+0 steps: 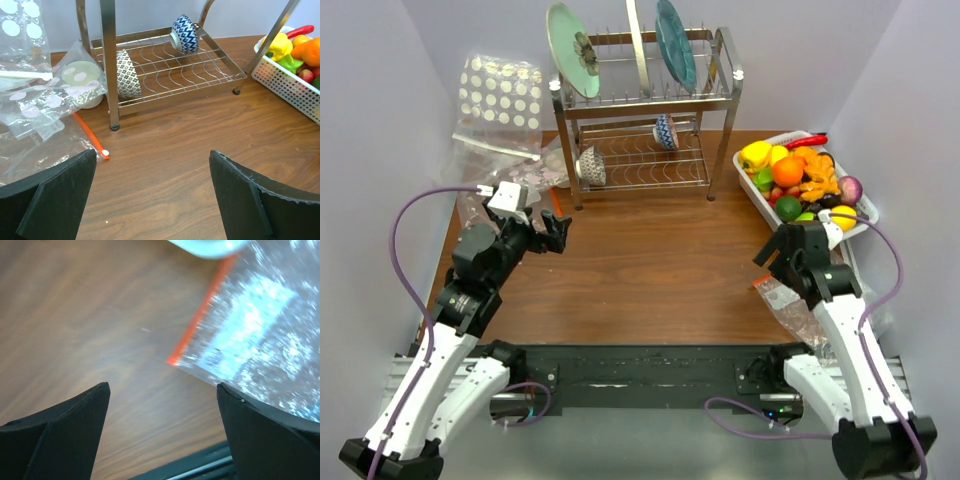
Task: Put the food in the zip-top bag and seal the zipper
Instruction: Pick up the zipper food storage bag at the corner of the board.
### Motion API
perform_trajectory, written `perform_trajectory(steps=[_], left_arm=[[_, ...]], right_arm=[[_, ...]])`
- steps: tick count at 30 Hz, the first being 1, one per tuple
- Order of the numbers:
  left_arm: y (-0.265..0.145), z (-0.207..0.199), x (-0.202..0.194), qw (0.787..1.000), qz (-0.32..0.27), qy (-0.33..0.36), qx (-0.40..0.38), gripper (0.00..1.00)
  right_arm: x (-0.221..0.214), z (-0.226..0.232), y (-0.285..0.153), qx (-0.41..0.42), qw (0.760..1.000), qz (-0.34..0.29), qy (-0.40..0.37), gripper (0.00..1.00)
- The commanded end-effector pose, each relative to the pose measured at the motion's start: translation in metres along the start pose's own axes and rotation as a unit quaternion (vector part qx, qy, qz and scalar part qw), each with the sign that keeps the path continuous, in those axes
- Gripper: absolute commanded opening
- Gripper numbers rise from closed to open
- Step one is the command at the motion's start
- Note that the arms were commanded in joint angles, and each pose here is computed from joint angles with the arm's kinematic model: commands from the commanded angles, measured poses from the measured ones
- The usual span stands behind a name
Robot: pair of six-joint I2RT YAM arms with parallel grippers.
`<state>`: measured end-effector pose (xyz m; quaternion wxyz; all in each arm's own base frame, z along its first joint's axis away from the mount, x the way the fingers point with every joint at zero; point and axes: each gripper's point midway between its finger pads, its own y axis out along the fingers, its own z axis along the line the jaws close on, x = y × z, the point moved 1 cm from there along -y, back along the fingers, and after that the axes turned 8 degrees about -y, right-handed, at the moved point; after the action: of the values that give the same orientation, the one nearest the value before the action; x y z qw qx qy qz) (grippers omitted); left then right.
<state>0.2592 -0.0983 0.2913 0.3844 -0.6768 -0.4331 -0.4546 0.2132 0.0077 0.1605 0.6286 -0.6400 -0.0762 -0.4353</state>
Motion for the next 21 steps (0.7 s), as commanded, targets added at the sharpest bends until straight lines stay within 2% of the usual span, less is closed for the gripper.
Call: perform_trajectory(steps=[1, 6, 18, 20, 21], left_arm=[[-0.001, -0.008, 0.01, 0.999, -0.018, -0.013, -0.025, 1.0], [-0.001, -0.01, 0.009, 0.999, -0.016, -0.014, -0.03, 1.0], [0.0, -0.007, 0.009, 0.999, -0.017, -0.016, -0.028, 1.0], [0.001, -0.007, 0.008, 0.999, -0.015, -0.016, -0.029, 1.0], [0.001, -0.006, 0.008, 0.999, -0.014, -0.017, -0.027, 1.0]], right_arm=[[-0.013, -0.018, 0.027, -0.069, 0.998, 0.011, 0.009, 0.88], [-0.011, -0.018, 0.058, -0.094, 0.995, -0.008, 0.022, 0.88], [-0.025, -0.016, 0.121, -0.146, 0.989, 0.01, 0.022, 0.84], [-0.029, -0.016, 0.126, -0.15, 0.988, 0.015, 0.025, 0.79], [-0.034, -0.019, 0.129, -0.158, 0.987, 0.021, 0.022, 0.65]])
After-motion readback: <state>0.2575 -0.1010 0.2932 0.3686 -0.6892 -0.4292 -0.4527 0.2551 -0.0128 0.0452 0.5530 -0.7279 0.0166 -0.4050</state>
